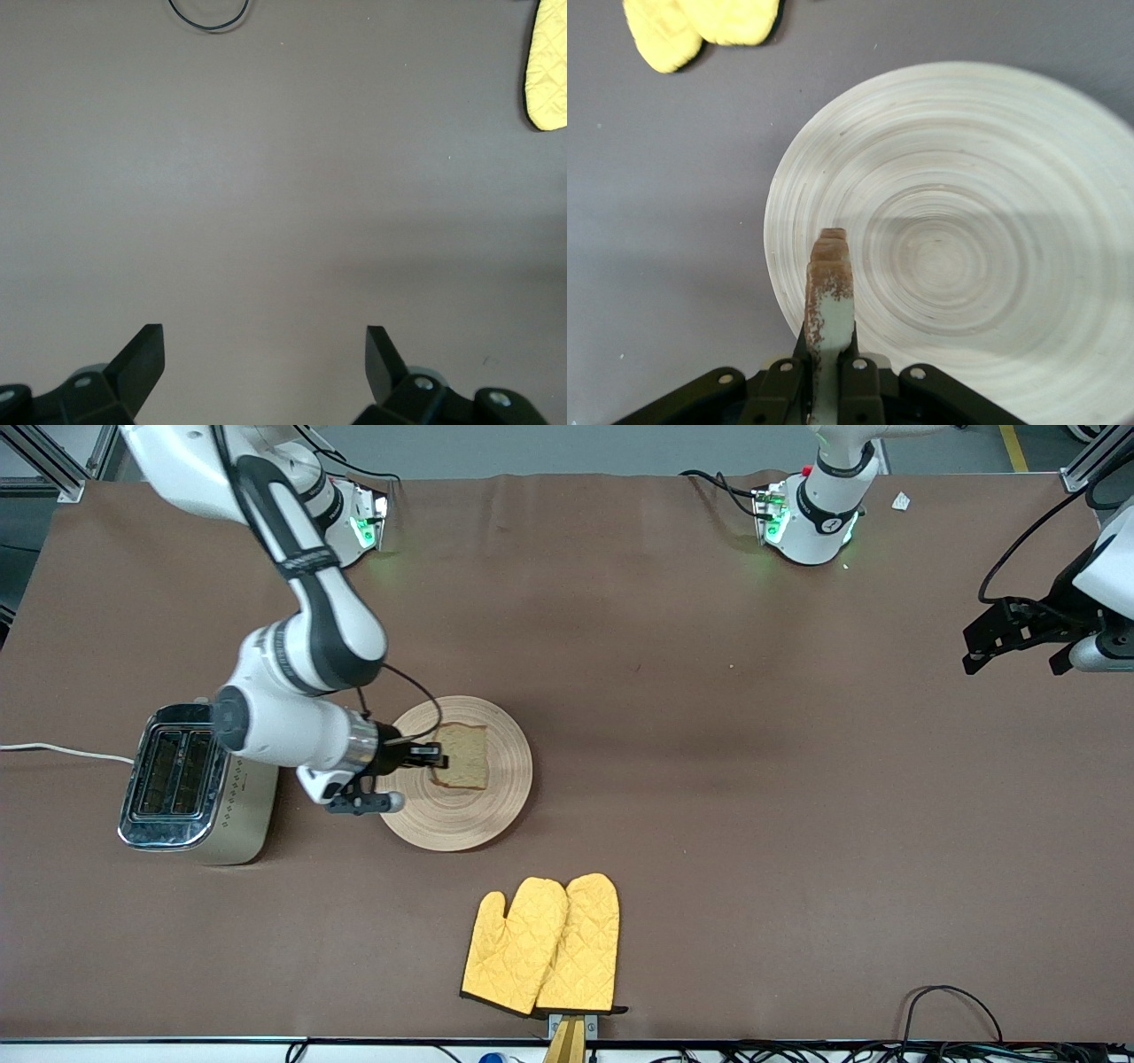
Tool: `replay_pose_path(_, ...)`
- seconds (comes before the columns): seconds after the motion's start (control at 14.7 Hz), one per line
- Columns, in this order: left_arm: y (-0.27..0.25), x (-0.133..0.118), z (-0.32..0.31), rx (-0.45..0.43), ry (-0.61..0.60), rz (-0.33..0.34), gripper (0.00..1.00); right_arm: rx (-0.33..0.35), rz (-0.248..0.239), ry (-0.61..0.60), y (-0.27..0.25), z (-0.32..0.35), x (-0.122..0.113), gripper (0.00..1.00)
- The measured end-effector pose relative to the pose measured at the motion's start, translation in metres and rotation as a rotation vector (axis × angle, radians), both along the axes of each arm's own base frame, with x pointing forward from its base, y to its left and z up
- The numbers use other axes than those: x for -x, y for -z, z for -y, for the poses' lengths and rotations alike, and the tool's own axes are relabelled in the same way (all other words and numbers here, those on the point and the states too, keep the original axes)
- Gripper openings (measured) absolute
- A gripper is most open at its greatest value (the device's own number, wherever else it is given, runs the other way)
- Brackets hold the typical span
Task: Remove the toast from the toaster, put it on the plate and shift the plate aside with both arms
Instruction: 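Release the toast onto the plate while the left gripper reaches toward the plate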
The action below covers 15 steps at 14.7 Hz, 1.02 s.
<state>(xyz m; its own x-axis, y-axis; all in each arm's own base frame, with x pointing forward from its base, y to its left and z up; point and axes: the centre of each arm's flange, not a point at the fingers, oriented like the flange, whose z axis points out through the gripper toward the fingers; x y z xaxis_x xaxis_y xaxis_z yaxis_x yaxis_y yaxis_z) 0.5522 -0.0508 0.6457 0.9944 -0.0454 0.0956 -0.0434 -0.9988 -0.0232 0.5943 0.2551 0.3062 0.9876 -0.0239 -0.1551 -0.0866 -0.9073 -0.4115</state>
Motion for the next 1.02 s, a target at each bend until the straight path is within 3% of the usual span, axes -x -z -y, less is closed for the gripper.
replay_pose_path(0.27, 0.001, 0.0, 0.0, 0.0, 0.0, -0.003, 1.0, 0.023, 0.003, -0.052, 0.048, 0.052, -0.009, 0.12)
replay_pose_path(0.48, 0.012, -0.005, 0.0, -0.001, 0.001, -0.029, 1.0, 0.012, -0.04, -0.07, 0.07, 0.124, -0.008, 0.11)
replay_pose_path(0.61, 0.03, -0.009, 0.005, 0.014, 0.01, -0.089, 1.0, 0.032, -0.044, -0.089, 0.069, 0.138, -0.008, 0.26)
replay_pose_path(0.68, 0.043, -0.012, 0.012, 0.067, 0.013, -0.131, 1.0, 0.04, -0.038, -0.098, 0.065, 0.135, -0.008, 0.34)
replay_pose_path(0.88, 0.108, -0.031, 0.041, 0.329, -0.014, -0.281, 1.0, 0.077, -0.04, -0.097, 0.037, 0.122, -0.009, 0.66)
replay_pose_path(1.02, 0.16, -0.054, 0.065, 0.473, -0.062, -0.341, 1.0, 0.163, -0.043, -0.111, -0.011, 0.125, -0.013, 0.85)
